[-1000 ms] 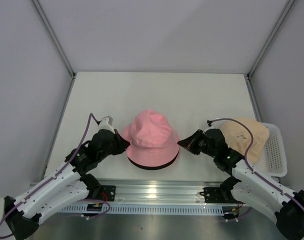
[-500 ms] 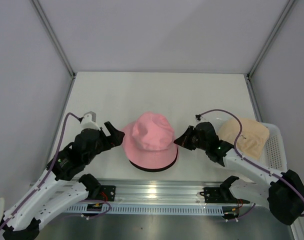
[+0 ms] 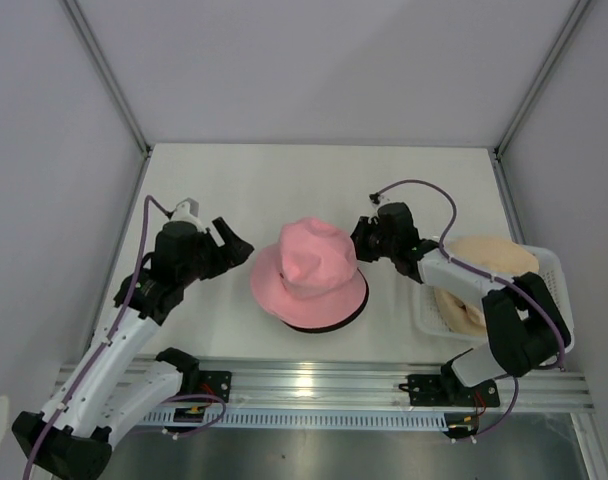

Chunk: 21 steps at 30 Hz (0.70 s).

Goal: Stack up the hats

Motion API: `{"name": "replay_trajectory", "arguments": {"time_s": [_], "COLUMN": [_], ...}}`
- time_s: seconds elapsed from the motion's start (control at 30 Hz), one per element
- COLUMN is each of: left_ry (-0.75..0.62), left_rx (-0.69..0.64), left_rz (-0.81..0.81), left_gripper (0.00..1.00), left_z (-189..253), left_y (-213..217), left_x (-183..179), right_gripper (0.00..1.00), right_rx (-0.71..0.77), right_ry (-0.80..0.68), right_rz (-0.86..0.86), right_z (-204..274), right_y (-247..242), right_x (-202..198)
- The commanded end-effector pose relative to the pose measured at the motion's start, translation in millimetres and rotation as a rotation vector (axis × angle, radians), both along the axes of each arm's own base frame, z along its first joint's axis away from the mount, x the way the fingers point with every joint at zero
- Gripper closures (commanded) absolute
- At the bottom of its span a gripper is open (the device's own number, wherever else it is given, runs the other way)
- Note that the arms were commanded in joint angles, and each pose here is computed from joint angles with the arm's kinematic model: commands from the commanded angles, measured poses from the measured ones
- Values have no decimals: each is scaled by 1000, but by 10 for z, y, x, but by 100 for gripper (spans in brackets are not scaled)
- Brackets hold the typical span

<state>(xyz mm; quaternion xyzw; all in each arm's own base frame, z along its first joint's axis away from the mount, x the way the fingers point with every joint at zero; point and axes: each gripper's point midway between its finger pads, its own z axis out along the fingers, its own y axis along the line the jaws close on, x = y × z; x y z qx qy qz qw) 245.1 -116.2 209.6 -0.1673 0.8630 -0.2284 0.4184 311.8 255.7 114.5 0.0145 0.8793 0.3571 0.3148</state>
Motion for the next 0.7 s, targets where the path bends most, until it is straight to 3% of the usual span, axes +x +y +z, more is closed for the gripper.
{"name": "replay_trajectory", "arguments": {"time_s": [0.0, 0.27, 0.47, 0.63, 0.67], "left_ry": [-28, 76, 66, 96, 112], "left_rx": [-207, -376, -512, -512, -499], "left_rz": [-177, -206, -203, -195, -187], "left_gripper": [17, 27, 37, 62, 76], "left_z": [124, -153, -81, -183, -243], "left_y": [-413, -604, -705, -761, -772], "left_x": [-125, -305, -326, -292, -296], "right_gripper": [100, 100, 100, 100, 100], "right_rx": [-8, 1, -5, -4, -5], "right_ry": [-63, -64, -98, -111, -108], "right_rz": [57, 53, 35, 27, 29], "right_z": [16, 8, 145, 187, 178], "right_y": [131, 173, 120, 106, 117], "right_x": [203, 249, 239, 235, 219]}}
